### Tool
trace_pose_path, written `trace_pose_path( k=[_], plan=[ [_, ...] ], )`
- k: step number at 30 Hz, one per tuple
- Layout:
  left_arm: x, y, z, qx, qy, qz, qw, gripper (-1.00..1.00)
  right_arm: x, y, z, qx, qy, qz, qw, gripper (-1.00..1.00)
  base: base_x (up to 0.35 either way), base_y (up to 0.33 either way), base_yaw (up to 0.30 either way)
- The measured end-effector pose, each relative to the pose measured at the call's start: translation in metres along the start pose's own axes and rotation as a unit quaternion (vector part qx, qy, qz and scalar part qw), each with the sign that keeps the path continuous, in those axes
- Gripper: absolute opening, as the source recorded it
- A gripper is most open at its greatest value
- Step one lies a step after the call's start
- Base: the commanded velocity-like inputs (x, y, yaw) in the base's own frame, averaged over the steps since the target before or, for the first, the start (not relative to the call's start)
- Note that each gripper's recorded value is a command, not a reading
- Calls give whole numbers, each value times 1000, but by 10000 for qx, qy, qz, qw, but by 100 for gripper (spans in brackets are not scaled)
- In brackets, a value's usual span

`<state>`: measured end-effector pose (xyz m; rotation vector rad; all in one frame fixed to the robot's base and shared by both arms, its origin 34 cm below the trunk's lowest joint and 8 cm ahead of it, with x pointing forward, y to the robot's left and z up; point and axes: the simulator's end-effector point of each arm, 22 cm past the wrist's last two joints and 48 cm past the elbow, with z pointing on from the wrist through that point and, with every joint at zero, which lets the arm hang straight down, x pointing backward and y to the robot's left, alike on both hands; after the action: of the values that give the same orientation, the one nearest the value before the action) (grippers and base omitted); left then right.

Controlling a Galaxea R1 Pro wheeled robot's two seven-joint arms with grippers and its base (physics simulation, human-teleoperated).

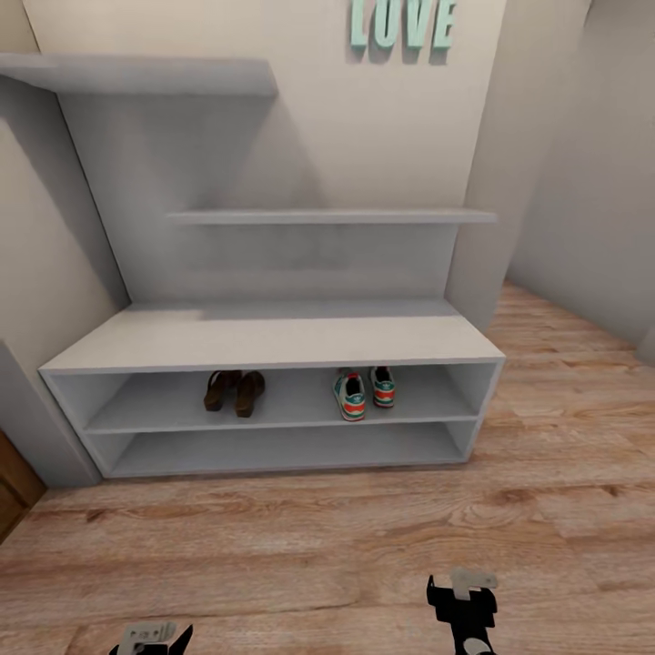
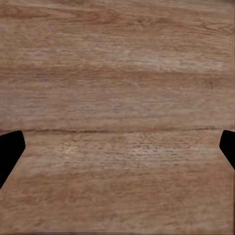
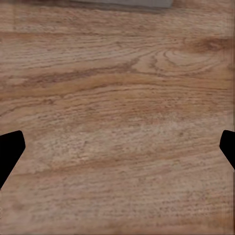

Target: Pick up the two gym shoes and the two sandals from the corridor floor and place them onto the hallstand (shoe rack) in the corridor, making sure they are on the rack and not on the floor. Arrange them so the two gym shoes are next to each other and the two sandals are next to each other.

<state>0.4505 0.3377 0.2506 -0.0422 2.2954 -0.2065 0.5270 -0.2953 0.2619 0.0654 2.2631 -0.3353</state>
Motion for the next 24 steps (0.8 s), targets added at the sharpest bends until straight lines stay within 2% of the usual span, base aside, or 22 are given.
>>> trace_pose_path(
  k=[3, 4, 7, 24],
  plan=[
    [-5, 2, -5, -58, -19, -81, 9999, 100, -3, -1, -5, -8, -6, 4, 10000, 100, 0, 0, 0],
    [-7, 9, -9, -169, -71, -227, 9996, 100, -2, 0, -8, -19, -1, 8, 10000, 100, 0, 0, 0],
    [-13, 11, -13, -208, -88, -272, 9994, 100, -5, -1, -12, -18, 22, 4, 10000, 100, 0, 0, 0],
    [-47, 7, -32, -240, -93, -308, 9992, 100, 15, -9, -50, -37, 439, -92, 9990, 100, 0, 0, 0]
  ],
)
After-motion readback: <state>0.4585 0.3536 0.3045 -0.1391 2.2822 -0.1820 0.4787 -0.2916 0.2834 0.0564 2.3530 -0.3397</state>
